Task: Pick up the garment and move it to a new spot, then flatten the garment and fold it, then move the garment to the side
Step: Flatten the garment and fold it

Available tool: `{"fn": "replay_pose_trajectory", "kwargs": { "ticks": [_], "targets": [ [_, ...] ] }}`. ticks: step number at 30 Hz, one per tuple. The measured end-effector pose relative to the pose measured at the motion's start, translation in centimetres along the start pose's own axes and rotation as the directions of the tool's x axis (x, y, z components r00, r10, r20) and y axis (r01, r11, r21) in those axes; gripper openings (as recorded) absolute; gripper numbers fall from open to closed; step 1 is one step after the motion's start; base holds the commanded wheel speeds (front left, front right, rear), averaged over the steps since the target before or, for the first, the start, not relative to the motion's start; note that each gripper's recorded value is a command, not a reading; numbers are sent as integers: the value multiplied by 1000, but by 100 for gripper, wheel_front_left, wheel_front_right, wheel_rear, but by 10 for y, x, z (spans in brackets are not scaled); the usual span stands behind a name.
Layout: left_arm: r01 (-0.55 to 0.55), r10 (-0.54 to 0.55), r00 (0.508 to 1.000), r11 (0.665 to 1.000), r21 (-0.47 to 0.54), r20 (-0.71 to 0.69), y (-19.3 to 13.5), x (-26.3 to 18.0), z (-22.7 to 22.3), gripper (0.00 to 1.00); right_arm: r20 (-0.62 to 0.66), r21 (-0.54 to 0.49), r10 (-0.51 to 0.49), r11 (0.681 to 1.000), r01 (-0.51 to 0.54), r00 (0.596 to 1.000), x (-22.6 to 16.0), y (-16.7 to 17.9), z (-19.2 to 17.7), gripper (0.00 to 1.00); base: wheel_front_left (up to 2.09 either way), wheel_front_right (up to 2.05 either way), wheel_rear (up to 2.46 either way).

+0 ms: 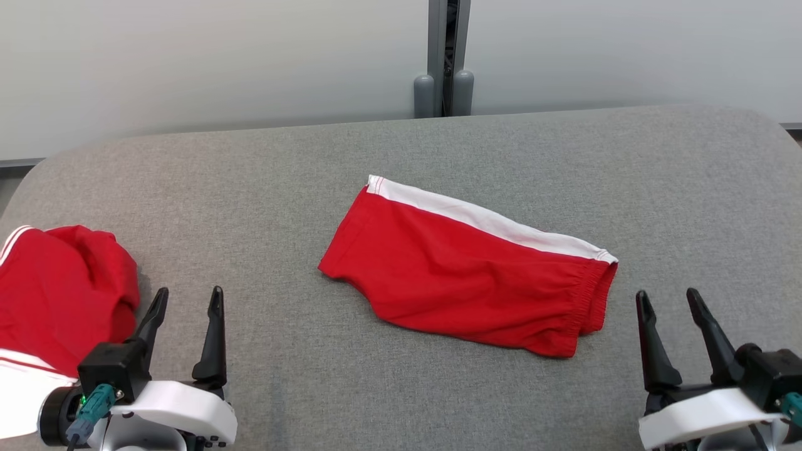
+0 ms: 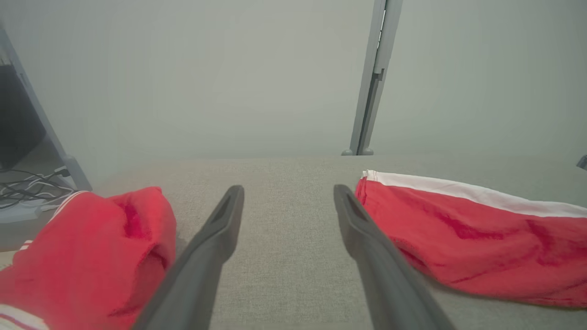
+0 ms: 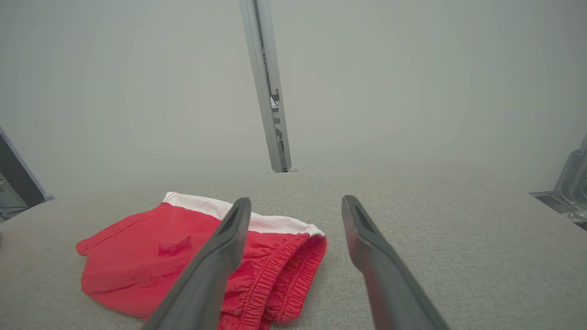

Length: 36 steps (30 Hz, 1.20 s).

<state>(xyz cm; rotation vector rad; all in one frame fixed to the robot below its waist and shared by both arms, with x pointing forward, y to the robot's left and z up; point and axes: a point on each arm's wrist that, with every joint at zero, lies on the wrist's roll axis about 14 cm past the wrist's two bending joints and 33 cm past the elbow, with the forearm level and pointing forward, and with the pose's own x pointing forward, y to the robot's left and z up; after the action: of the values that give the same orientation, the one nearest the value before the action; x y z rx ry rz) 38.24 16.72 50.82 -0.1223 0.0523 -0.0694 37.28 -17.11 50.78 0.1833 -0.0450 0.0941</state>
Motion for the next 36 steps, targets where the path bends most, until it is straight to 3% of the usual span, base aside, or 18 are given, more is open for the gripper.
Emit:
{"fn": "replay_pose_trajectory", "kwargs": {
  "ticks": [11,18,27,36],
  "targets": [
    [-4,3,1000,1000,-12,-30,-2,2,-6,100,-28,11,-26,1000,26,999,-13,-2,-3,100,0,0,0],
    [118,-121,987,992,-33,-102,-32,20,-16,100,-42,27,-32,999,33,999,-10,-3,-8,100,0,0,0],
    [298,-327,898,944,-138,-293,-88,69,-60,100,-61,47,-43,998,45,997,0,-6,-19,100,0,0,0],
    [288,-341,806,940,-183,-484,-93,109,-124,100,-93,60,-114,991,120,989,-3,-28,-36,100,0,0,0]
  ]
}}
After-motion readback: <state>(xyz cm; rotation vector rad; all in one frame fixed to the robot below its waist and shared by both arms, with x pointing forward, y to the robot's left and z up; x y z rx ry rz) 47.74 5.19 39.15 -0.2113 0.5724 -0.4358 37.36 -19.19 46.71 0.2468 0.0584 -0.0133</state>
